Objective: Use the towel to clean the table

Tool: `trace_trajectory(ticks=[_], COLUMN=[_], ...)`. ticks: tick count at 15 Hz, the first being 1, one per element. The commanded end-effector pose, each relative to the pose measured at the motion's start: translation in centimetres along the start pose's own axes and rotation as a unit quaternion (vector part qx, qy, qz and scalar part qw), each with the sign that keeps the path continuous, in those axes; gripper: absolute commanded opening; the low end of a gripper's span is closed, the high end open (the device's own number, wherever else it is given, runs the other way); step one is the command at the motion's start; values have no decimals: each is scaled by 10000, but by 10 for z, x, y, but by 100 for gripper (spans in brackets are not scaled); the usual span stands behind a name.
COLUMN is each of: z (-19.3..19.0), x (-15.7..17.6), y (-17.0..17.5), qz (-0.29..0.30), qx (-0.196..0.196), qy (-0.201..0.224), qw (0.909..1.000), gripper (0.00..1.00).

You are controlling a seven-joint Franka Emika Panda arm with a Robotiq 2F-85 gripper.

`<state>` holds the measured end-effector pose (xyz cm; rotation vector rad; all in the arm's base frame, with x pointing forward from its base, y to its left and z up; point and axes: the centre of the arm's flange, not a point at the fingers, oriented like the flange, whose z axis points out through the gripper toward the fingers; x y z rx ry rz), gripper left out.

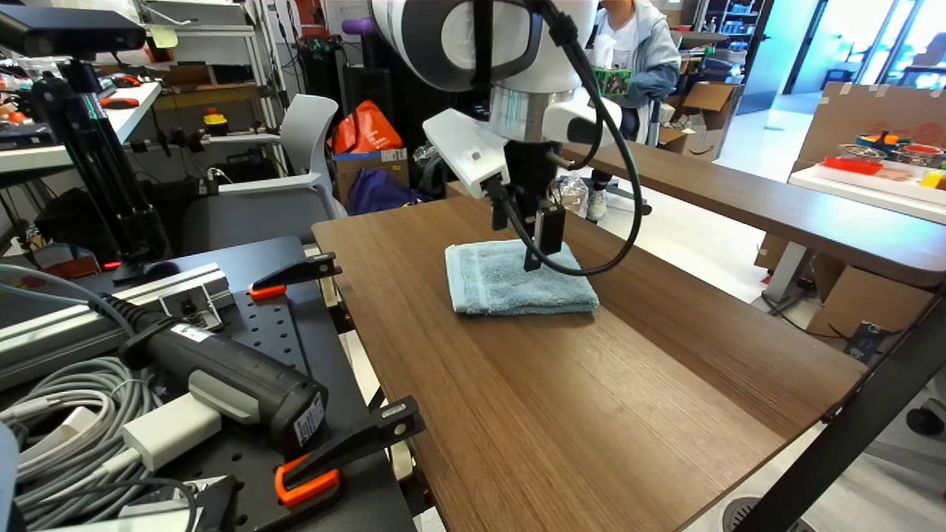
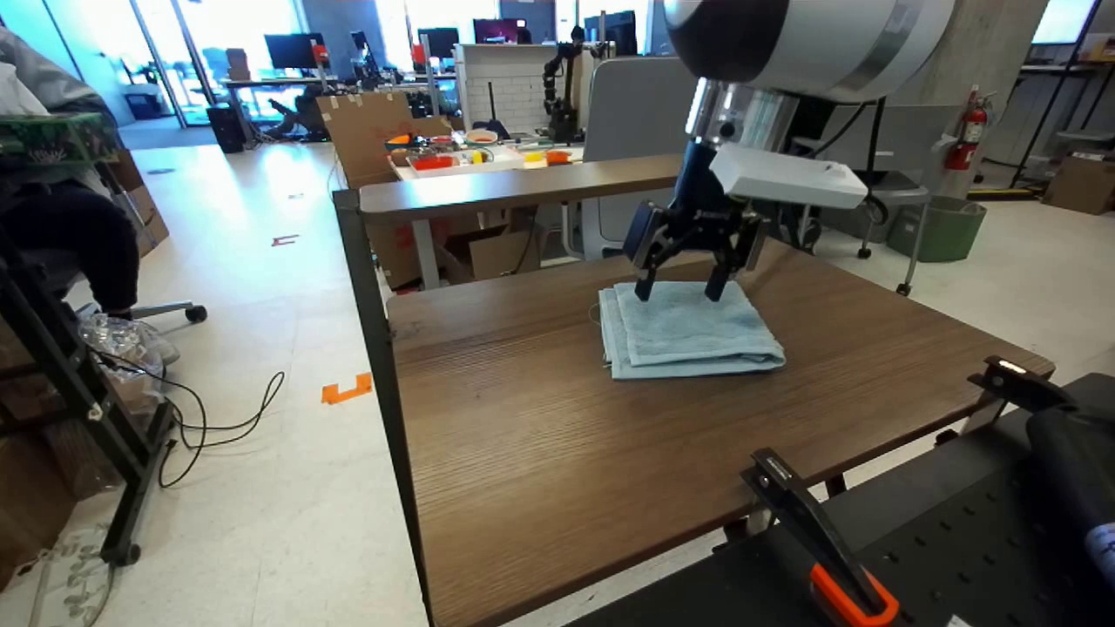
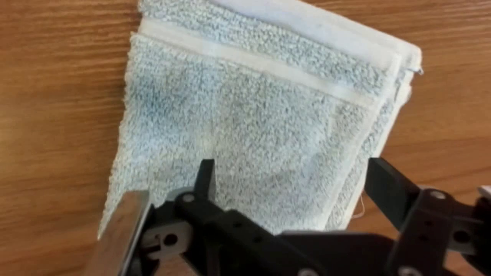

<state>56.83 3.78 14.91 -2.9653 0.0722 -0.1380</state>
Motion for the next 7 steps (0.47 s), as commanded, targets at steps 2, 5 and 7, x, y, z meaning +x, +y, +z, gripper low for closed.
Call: trace_trajectory(ticks=[2, 5, 7], z=[-49, -41, -39], x=[-11, 2, 1], y=[13, 12, 12], qz=[-103, -53, -56], qx=[334, 244, 238], qy=[376, 294, 274], qw=[9987, 9993, 9993], gripper=[100, 100, 100])
